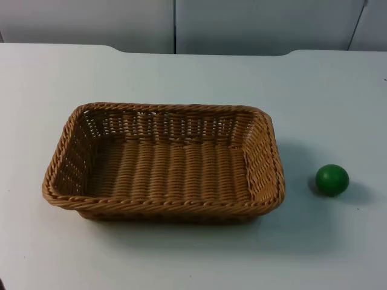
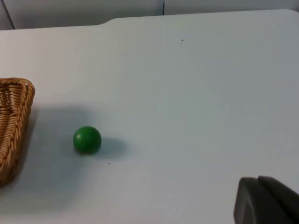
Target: Pick up the basket with the left hand and place the ball into the basket with the right hand.
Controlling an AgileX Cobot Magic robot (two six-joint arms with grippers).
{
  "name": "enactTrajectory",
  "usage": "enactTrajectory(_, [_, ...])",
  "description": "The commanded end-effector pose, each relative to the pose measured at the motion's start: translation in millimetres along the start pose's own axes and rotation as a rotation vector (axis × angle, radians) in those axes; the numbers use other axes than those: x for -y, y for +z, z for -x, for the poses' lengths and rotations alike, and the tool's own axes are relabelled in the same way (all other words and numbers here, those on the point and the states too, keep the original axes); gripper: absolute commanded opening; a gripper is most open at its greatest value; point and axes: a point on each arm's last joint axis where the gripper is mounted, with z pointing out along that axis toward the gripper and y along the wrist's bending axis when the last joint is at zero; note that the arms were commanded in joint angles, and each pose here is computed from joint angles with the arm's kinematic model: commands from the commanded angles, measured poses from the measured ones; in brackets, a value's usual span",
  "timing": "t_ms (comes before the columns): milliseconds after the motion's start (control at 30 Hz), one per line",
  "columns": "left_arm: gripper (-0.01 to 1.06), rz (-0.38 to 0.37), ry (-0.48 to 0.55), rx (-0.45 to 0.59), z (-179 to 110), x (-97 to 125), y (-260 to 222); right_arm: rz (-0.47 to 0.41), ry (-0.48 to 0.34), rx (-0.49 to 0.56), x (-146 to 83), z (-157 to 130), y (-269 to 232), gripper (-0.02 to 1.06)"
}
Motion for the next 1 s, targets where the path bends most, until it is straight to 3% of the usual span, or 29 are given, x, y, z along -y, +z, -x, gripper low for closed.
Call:
enactTrajectory(0, [0.00, 0.002, -0.004, 0.019, 1, 0, 0, 0.003, -0.005, 0.002, 0, -1, 1, 0.00])
enactTrajectory(233, [0.00, -0.021, -0.056, 0.105, 9, 2, -1, 0.003, -0.005, 0.002, 0, -1, 1, 0.00])
enactTrajectory(333, [0.00, -0.055, -0.090, 0.080, 12, 4, 0, 0.003, -0.005, 0.002, 0, -1, 1, 0.00])
enactTrajectory(467, [0.00, -0.154, -0.146, -0.173, 33, 10, 41, 0.003, -0.005, 0.002, 0, -1, 1, 0.00])
enactTrajectory(667, [0.00, -0.216, -0.220, -0.321, 58, 14, 105, 0.003, -0.005, 0.002, 0, -1, 1, 0.00])
enactTrajectory(967, [0.00, -0.262, -0.223, -0.495, 56, 19, 199, 0.003, -0.003, 0.001, 0, -1, 1, 0.00])
